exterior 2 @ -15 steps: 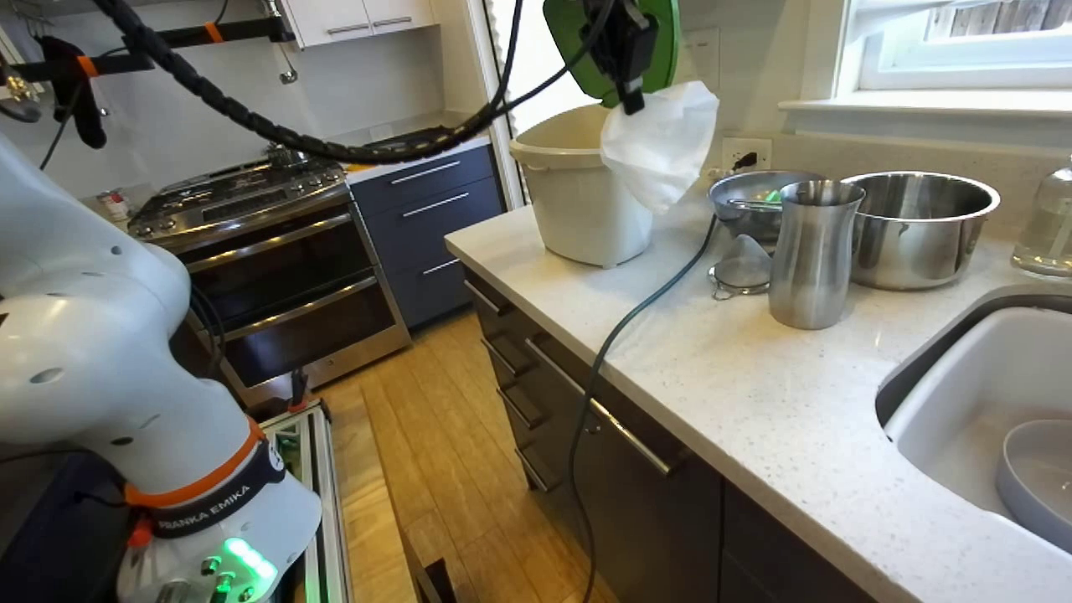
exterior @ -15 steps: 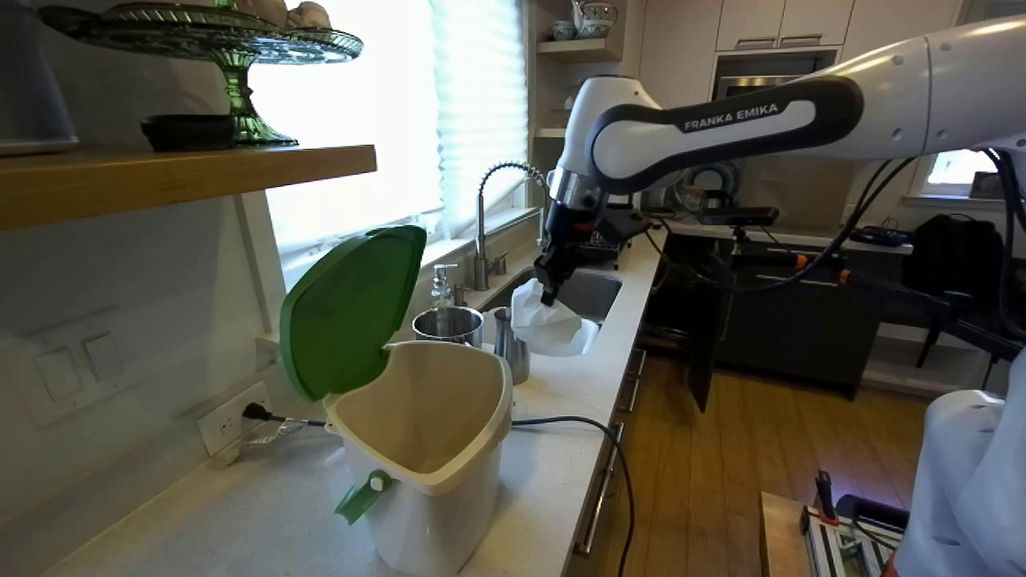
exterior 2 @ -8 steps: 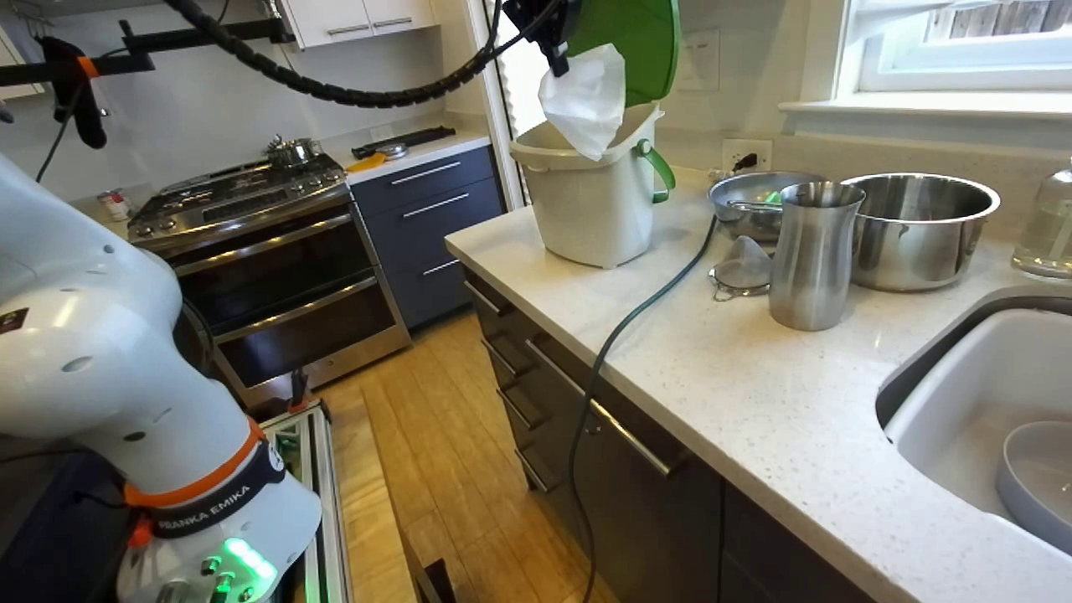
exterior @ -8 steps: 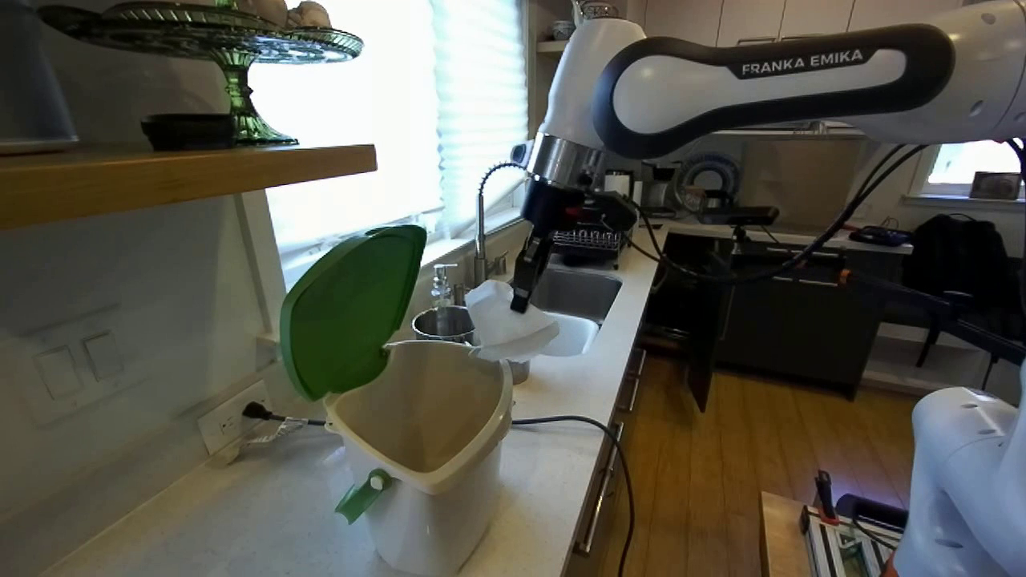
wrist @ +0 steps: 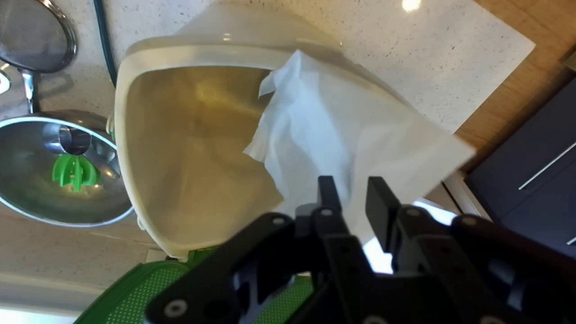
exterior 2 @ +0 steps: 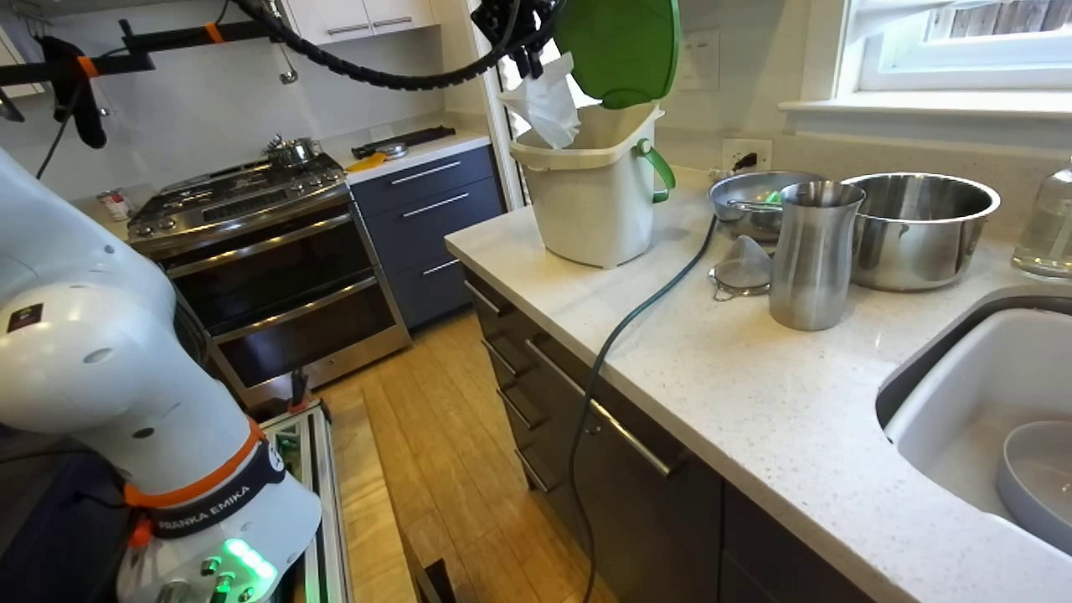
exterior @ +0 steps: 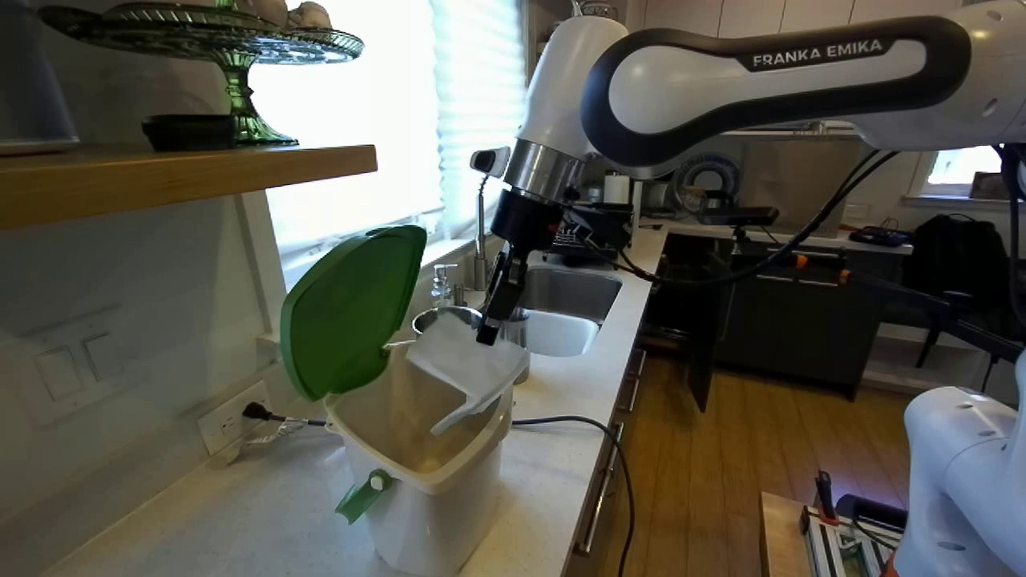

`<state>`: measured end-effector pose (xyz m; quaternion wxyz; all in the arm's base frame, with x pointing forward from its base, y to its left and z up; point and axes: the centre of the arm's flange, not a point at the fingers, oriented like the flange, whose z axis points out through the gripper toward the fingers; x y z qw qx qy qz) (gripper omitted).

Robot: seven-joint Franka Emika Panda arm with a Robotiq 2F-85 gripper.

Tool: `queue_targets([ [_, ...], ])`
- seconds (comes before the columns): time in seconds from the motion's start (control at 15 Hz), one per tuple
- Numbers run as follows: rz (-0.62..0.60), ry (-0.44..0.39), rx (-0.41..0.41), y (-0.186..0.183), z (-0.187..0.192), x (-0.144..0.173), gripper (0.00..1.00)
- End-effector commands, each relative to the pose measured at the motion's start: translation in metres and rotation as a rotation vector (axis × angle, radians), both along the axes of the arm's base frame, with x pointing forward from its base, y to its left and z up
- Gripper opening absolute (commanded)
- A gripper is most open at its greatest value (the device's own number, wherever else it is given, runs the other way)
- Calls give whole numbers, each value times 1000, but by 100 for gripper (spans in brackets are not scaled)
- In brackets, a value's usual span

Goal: Open the lid on the bin and put a paper towel into it

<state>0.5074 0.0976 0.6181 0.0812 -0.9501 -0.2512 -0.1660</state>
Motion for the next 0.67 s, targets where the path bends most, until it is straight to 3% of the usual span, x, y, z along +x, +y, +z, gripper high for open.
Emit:
queue_targets([
  [0.0, 38, -38, 19, -4, 9, 7, 56],
  [0.4, 41, -103, 19, -12, 52, -4, 99],
  [0.6, 24, -137, 17, -15, 75, -12, 100],
])
